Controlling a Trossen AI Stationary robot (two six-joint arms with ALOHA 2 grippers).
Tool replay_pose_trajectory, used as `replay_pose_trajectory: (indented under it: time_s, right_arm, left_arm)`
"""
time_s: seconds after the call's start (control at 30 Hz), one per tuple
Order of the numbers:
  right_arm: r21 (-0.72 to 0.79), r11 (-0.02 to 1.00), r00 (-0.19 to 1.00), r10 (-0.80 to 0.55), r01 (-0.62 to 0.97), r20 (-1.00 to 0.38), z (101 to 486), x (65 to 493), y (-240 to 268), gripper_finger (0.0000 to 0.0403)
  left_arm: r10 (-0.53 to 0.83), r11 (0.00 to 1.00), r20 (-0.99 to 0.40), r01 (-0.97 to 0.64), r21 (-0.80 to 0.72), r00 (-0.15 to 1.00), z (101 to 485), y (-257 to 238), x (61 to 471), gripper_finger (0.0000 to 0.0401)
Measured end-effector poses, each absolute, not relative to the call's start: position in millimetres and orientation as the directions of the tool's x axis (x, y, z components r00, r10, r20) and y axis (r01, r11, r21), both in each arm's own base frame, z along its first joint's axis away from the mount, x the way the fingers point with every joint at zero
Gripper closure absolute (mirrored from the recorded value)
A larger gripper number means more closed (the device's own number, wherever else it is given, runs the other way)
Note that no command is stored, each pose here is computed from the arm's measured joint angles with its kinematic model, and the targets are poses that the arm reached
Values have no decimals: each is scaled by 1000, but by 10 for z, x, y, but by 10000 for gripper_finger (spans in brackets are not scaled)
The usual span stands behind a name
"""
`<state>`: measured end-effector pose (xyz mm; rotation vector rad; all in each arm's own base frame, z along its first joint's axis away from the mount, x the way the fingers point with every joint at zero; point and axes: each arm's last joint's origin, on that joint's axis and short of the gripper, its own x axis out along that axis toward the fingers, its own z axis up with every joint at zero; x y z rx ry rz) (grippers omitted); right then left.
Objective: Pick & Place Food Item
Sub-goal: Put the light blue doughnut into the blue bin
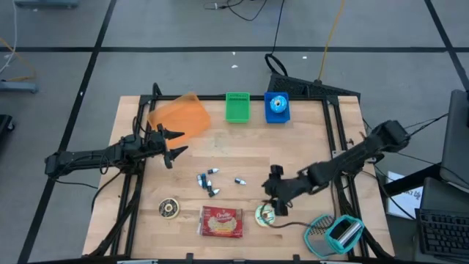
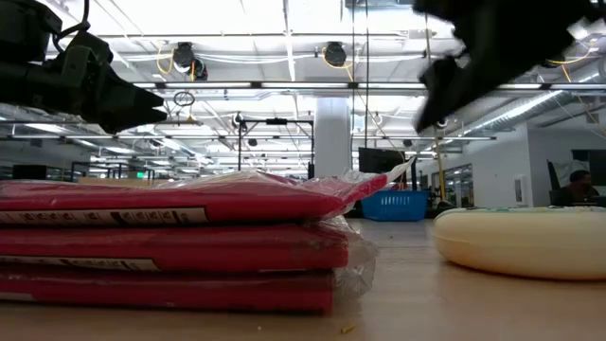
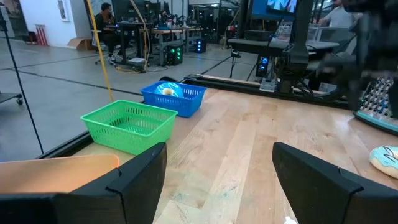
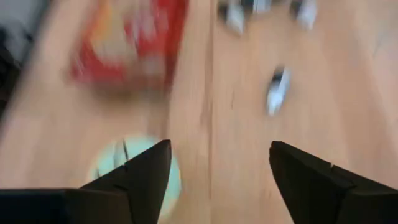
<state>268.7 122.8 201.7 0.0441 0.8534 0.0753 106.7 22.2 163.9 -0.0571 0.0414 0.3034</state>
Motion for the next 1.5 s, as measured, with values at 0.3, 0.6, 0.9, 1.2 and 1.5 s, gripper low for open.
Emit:
replay_pose_trajectory:
  time_s: [0.3, 0.6, 0.9, 1.2, 1.5]
  right_arm:
    - [237, 968, 460, 250, -86, -852, 1665, 2726, 1332, 115]
    - [376, 925, 395, 366, -53, -843, 1483, 2862, 1269, 117]
    - [375, 919, 391, 393, -124, -832, 1419, 2955, 1126, 128]
    - [164, 984, 311, 176, -62, -934, 1354, 2887, 829, 149]
    - [-16, 998, 308, -35, 63, -951, 1424, 2835, 592, 155]
  left_arm:
    - [297, 953, -49, -300, -50, 954, 1639, 222, 1067, 105]
    - [297, 953, -49, -299, -50, 954, 1639, 221, 1067, 105]
    - [297, 953, -49, -299, -50, 954, 1639, 221, 1068, 105]
    - [297, 953, -49, -299, -50, 954, 1639, 221, 1067, 105]
    - [297, 953, -50, -300, -50, 954, 1638, 221, 1067, 105]
